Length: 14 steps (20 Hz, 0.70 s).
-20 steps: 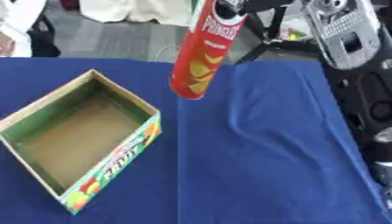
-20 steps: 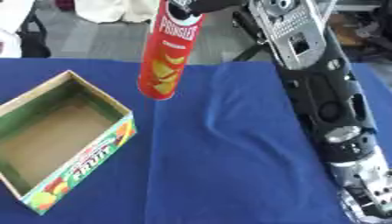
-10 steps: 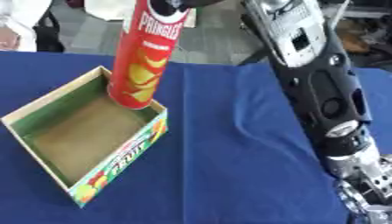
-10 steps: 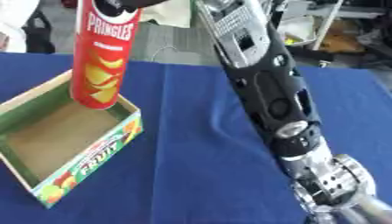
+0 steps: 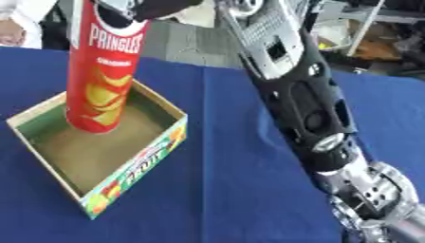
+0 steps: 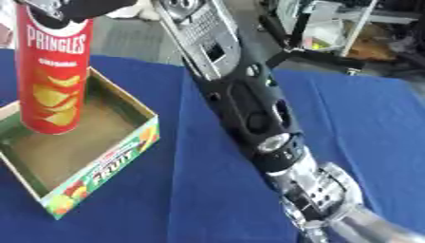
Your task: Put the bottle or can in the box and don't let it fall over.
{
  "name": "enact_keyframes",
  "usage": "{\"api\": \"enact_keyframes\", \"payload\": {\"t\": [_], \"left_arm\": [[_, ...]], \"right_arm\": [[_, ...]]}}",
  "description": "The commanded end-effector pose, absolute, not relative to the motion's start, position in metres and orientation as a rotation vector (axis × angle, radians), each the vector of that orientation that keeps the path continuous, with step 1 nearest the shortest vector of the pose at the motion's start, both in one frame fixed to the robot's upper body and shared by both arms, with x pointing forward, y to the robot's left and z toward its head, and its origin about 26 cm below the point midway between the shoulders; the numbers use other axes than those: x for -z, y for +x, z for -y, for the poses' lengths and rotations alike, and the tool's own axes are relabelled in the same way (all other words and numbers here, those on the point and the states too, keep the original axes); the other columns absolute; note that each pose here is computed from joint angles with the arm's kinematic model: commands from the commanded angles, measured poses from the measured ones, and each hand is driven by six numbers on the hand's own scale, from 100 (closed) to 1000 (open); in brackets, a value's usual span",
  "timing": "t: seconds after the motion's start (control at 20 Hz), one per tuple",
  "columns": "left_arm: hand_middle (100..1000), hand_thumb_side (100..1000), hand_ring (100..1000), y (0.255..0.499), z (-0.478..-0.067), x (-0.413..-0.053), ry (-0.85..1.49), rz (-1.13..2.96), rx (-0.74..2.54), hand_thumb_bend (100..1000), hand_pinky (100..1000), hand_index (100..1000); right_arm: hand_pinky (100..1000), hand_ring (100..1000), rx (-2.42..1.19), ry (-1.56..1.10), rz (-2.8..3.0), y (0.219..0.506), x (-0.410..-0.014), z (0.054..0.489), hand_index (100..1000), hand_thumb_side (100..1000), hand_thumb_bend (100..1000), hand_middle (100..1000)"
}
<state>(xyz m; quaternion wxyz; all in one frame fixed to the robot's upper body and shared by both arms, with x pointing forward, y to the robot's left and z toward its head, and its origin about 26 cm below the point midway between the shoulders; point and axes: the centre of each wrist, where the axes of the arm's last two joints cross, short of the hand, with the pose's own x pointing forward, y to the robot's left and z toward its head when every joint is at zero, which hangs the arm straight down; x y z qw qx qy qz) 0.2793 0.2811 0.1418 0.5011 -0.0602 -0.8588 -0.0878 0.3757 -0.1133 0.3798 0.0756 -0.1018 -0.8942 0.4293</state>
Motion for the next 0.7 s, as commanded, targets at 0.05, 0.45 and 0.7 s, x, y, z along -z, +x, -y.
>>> {"api": "enact_keyframes", "payload": {"t": [0.05, 0.45, 0.7], "left_arm": [[694, 858, 788, 0.281, -0.28, -0.153, -0.159, 2.107, 0.257, 233, 510, 713], [694, 868, 785, 0.283, -0.276, -0.157, -0.18, 2.119, 0.267, 236, 509, 713], [693, 873, 775, 0.284, -0.275, -0.157, -0.179, 2.119, 0.267, 237, 509, 712]], "right_arm": [[100, 100, -1.285, -0.349, 2.733, 0.374, -0.386, 0.103, 136, 100, 100, 100], [100, 100, -1.346, -0.406, 2.694, 0.397, -0.357, 0.085, 145, 100, 100, 100], [100, 100, -1.397, -0.429, 2.671, 0.407, -0.338, 0.077, 154, 100, 100, 100]]}}
